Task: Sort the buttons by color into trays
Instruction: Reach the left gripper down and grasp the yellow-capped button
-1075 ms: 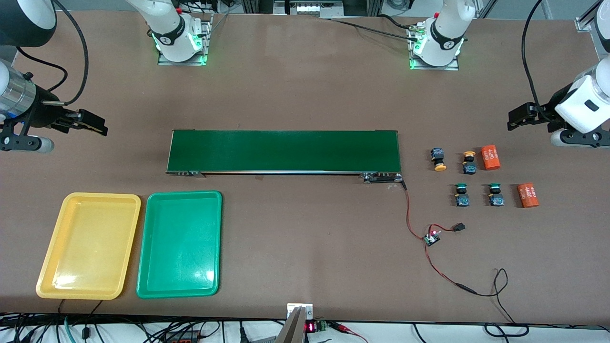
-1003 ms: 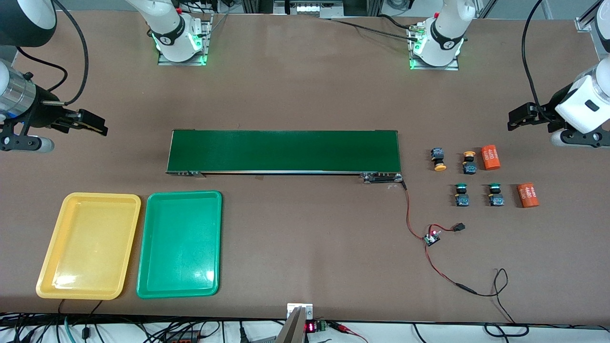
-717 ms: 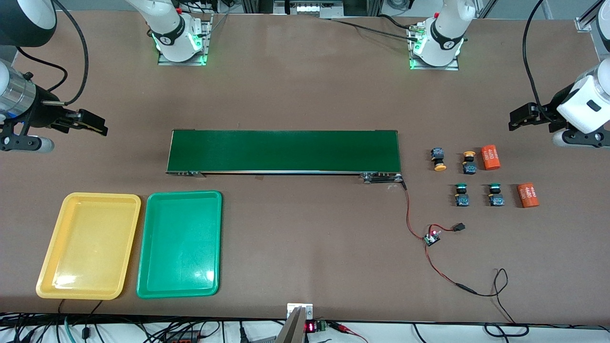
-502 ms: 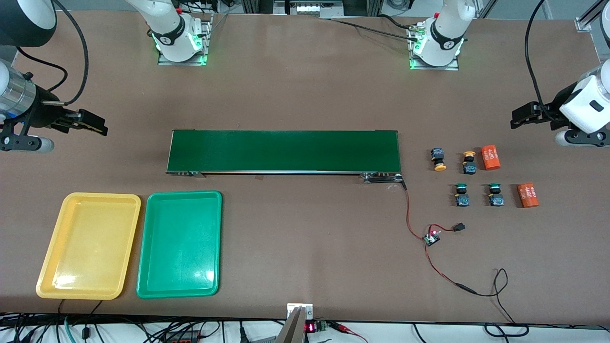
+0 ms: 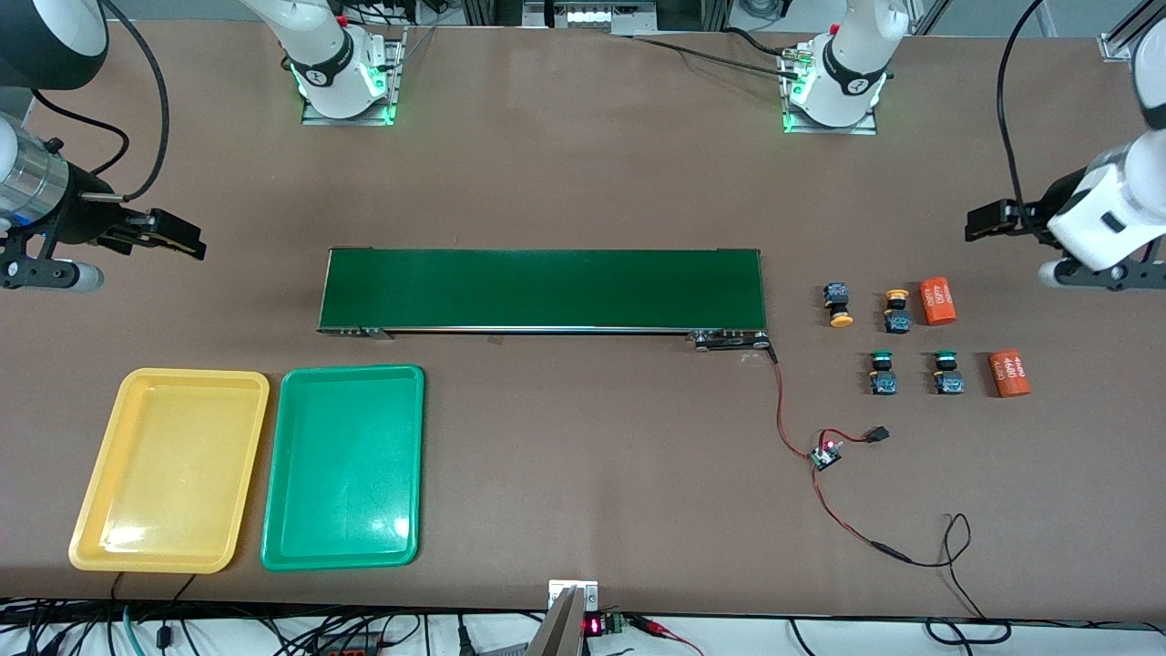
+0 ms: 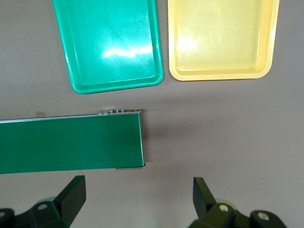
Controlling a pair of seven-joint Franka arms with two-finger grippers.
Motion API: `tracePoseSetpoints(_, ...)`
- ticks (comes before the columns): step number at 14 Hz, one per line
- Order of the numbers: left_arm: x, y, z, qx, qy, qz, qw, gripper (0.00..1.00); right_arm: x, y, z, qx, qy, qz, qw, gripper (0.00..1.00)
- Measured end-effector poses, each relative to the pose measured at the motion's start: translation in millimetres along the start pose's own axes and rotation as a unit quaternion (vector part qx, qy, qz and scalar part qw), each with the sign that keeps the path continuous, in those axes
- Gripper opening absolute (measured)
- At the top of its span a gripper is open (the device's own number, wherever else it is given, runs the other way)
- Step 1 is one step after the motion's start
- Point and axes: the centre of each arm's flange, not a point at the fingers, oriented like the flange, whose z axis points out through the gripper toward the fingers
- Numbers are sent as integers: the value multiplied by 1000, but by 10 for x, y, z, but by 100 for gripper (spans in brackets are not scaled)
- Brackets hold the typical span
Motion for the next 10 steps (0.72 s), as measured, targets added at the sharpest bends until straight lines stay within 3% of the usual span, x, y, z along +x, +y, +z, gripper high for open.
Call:
tracePoseSetpoints(3, 227, 25, 440, 1, -10, 3, 1000, 100, 13, -2, 34, 0, -4, -1, 1000, 100)
tracePoseSetpoints(6, 391, 131, 979, 4, 11, 8, 1000, 100, 98, -48, 238, -3, -23, -12, 1000, 100)
tracePoseSetpoints(10, 408, 492, 1701, 4, 36, -13, 999, 100, 85, -132, 556, -6, -90, -67, 994, 100)
